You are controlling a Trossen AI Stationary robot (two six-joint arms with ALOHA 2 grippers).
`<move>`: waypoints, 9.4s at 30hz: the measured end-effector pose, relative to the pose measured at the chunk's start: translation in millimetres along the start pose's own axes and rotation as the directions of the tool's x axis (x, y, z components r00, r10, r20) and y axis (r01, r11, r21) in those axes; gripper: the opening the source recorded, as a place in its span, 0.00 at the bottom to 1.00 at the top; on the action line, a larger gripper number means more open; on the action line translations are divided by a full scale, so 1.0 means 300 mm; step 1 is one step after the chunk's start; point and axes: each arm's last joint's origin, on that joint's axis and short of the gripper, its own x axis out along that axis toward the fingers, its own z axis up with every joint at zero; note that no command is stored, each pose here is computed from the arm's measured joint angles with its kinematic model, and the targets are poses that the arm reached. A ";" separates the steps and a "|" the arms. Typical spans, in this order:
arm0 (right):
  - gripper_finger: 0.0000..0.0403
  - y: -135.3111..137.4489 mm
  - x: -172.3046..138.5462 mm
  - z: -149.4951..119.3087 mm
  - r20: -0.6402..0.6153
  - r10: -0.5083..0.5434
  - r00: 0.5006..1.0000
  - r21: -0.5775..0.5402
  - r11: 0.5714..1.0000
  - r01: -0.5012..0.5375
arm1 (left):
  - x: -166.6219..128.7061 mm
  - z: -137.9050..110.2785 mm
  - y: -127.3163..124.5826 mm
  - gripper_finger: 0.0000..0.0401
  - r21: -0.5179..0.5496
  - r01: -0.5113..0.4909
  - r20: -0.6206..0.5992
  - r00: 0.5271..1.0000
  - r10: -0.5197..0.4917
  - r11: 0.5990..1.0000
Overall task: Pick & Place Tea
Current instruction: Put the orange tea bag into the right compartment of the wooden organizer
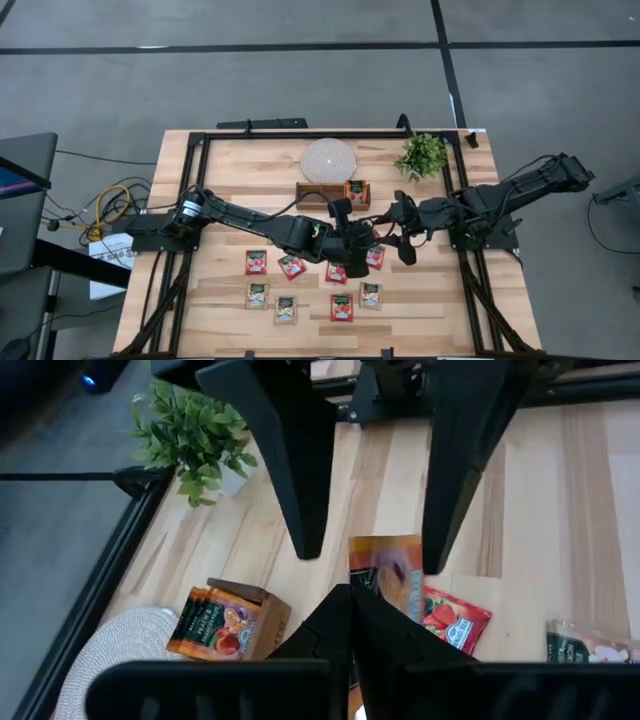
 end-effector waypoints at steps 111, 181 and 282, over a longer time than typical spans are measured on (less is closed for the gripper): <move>0.00 -0.359 0.063 -0.206 0.436 -0.301 0.848 0.245 0.946 0.210 | -0.566 -0.503 -0.048 0.42 -0.259 -0.359 -0.318 0.908 0.272 0.897; 0.19 -0.471 0.245 -0.328 0.251 -0.481 0.840 0.296 0.864 0.406 | -0.555 -0.500 -0.041 0.42 -0.249 -0.365 -0.338 0.901 0.272 0.897; 0.00 -0.506 0.386 -0.087 -0.094 -0.456 0.885 0.056 0.885 0.462 | -0.552 -0.497 -0.047 0.42 -0.271 -0.354 -0.323 0.910 0.262 0.895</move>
